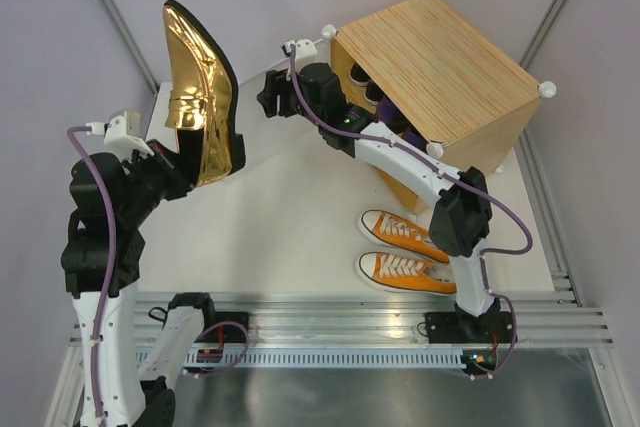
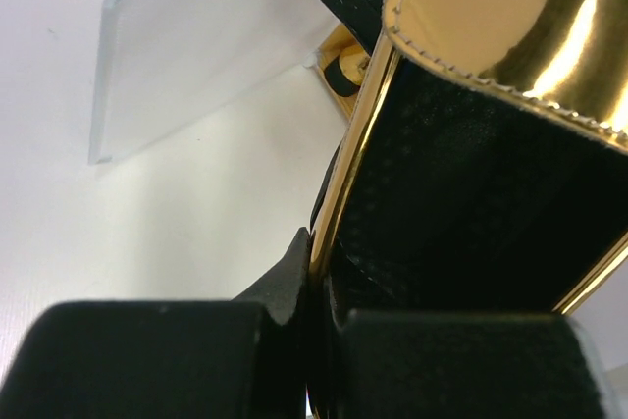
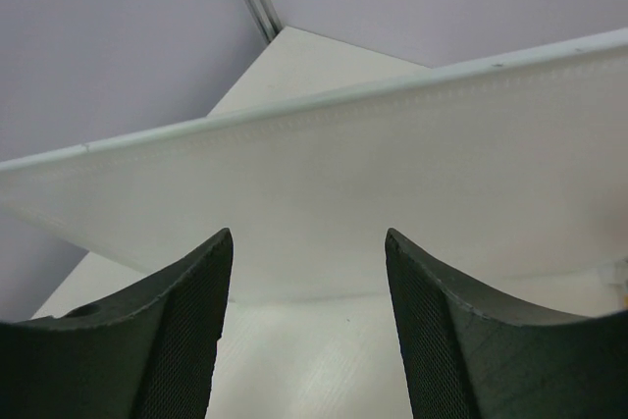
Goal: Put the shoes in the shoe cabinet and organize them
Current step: Adjust the shoe cabinet at the center of the board, then place the shoe at the center of the board.
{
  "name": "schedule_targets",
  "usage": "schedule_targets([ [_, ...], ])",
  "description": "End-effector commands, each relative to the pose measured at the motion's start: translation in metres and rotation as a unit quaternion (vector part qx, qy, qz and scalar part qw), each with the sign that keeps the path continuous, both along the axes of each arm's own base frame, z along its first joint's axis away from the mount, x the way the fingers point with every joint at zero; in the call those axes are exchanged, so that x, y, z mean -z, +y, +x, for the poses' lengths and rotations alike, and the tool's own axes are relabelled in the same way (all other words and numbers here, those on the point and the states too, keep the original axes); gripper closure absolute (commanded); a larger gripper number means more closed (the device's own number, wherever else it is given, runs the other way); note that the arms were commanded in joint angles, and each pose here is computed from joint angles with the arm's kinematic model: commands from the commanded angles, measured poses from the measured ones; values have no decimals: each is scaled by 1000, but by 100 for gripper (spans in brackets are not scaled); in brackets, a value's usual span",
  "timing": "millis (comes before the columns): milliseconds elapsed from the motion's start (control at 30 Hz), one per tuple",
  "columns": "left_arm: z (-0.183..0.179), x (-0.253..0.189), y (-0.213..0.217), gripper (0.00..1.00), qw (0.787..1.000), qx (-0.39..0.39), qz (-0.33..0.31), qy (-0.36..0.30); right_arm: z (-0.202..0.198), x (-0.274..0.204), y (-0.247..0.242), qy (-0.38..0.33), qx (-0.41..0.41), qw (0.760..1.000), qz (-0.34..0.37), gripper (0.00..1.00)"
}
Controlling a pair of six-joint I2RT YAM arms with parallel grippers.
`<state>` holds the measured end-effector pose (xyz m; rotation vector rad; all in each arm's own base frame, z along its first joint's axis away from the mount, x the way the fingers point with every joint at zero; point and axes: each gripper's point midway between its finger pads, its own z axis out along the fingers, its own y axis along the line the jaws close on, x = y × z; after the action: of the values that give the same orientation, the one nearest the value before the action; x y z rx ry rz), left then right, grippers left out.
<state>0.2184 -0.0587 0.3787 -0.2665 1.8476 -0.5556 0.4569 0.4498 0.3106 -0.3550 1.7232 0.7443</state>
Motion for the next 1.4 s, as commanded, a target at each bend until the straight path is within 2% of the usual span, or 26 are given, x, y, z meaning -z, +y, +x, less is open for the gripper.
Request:
schedule_targets([
  [0, 7, -51, -24, 98, 990, 78, 3, -118, -16, -72, -48, -49, 29, 998, 5, 32],
  [100, 7, -54, -42, 98, 982, 138, -6, -125, -19, -108, -94, -49, 66, 997, 5, 32],
  [267, 29, -39, -49, 98, 978, 173, 20, -113, -31, -165, -190, -89, 157, 983, 16, 31],
  [367, 46, -4, -59, 98, 978, 197, 24, -68, -50, -198, -251, -108, 216, 969, 49, 30],
  [467, 63, 42, -65, 98, 979, 194, 58, -11, -85, -219, -302, -126, 258, 955, 77, 29],
  [600, 66, 97, -81, 98, 964, 222, 127, 70, -122, -224, -340, -142, 299, 940, 79, 29],
  [733, 70, 138, -70, 98, 957, 192, 163, 144, -162, -226, -384, -155, 360, 915, 97, 28],
  [800, 71, 148, -69, 98, 947, 199, 193, 162, -172, -227, -393, -157, 369, 910, 107, 29],
  [867, 77, 172, -67, 98, 930, 196, 228, 210, -180, -226, -398, -158, 372, 908, 114, 29],
  [933, 81, 195, -65, 98, 909, 190, 265, 261, -190, -222, -402, -156, 370, 908, 120, 28],
  [1033, 92, 220, -65, 98, 881, 185, 321, 294, -197, -209, -405, -149, 370, 910, 118, 29],
  [1200, 116, 231, -73, 98, 843, 176, 413, 297, -202, -175, -407, -128, 370, 915, 95, 28],
  [1300, 133, 243, -84, 98, 832, 193, 425, 299, -205, -162, -408, -122, 369, 918, 83, 29],
  [1367, 142, 252, -93, 98, 834, 207, 419, 292, -209, -158, -411, -123, 369, 918, 80, 29],
])
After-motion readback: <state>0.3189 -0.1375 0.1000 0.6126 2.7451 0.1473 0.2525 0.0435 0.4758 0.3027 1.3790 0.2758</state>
